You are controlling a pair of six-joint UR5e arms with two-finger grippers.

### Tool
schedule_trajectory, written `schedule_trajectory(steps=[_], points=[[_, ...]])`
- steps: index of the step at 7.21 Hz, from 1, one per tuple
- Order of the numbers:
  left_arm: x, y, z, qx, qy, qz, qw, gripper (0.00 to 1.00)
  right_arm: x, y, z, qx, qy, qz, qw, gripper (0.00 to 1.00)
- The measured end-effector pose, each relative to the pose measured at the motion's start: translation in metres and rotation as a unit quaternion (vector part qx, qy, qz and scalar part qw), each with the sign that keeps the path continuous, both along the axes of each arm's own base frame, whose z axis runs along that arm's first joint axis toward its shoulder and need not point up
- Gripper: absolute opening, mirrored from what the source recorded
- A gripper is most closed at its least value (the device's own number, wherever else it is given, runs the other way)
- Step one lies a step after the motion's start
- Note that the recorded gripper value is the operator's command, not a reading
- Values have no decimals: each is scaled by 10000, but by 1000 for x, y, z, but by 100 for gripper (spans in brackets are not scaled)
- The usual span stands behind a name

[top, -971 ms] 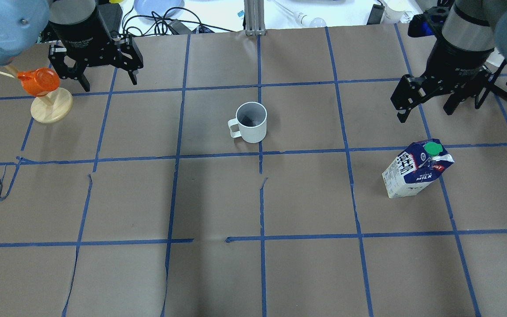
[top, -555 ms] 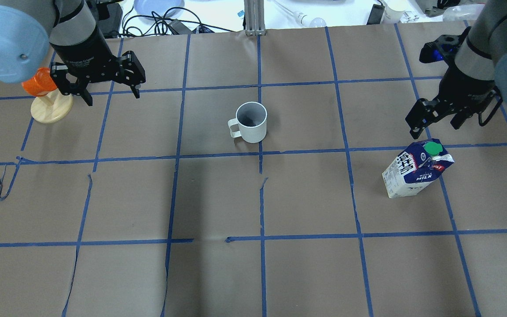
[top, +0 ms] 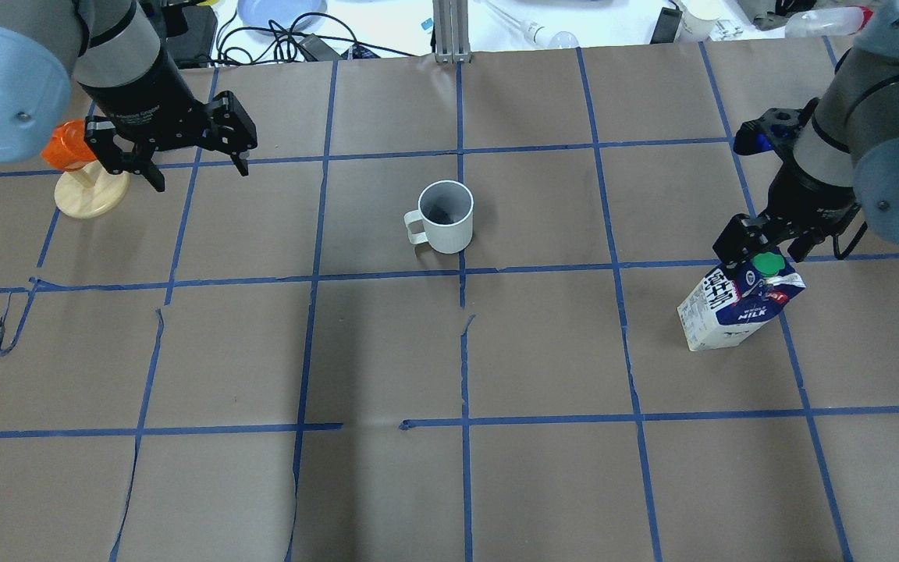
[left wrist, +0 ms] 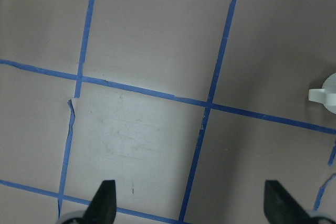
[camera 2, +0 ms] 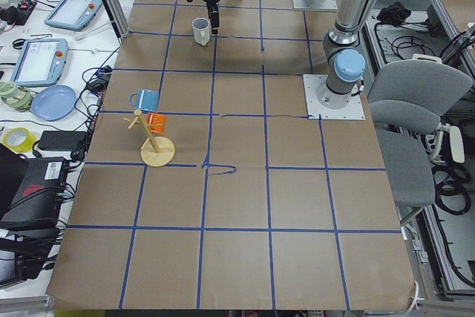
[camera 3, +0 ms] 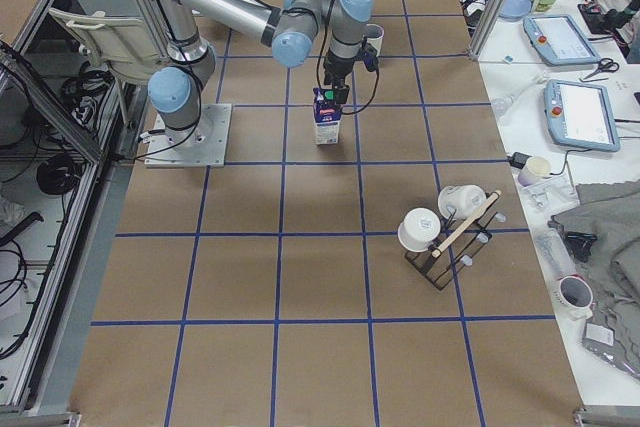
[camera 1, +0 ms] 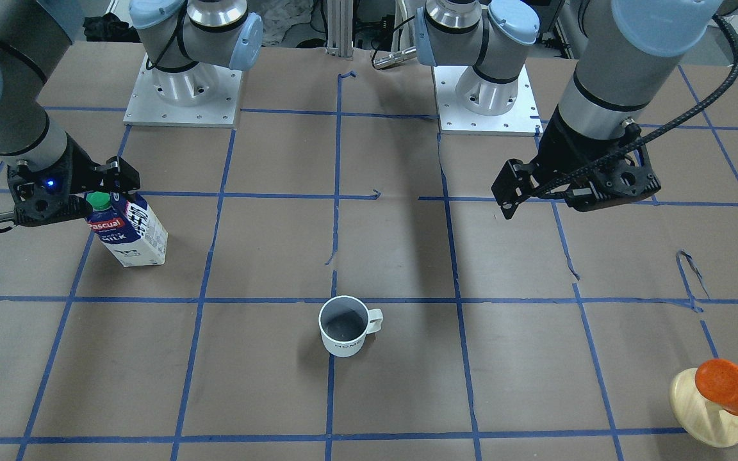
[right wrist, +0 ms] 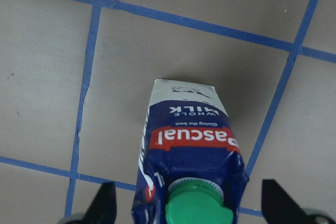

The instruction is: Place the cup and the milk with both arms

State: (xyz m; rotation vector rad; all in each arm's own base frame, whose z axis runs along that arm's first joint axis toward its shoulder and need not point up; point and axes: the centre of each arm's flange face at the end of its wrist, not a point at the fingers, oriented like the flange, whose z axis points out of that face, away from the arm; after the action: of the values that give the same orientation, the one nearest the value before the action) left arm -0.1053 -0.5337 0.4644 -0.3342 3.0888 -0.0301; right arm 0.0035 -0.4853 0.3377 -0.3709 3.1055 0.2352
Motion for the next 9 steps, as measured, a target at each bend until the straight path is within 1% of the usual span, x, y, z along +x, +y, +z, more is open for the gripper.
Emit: schedule_trajectory(steps=[1, 2, 4, 7, 8, 9], points=[[0, 1, 1, -11, 19, -2, 10000, 100, 0, 1, -4, 15, 6, 0, 10000, 52], [0, 1, 1, -15, 22, -2, 10000, 100, 0, 3, -7, 35, 27, 4, 10000, 51], [1, -3, 1, -114, 19, 4, 9999, 100, 0, 4, -9, 59, 69, 9, 10000, 44], [1, -7, 1, -221, 21, 11, 9998, 100, 0, 3, -4, 21, 97, -34, 9999, 43], [1, -6, 0, -212, 19, 9, 9998, 100, 0, 0, 3, -53, 99, -56, 9999, 43], [1, -6, -2, -194, 14, 9, 9998, 100, 0, -7, 16, -187, 118, -139, 9997, 44]])
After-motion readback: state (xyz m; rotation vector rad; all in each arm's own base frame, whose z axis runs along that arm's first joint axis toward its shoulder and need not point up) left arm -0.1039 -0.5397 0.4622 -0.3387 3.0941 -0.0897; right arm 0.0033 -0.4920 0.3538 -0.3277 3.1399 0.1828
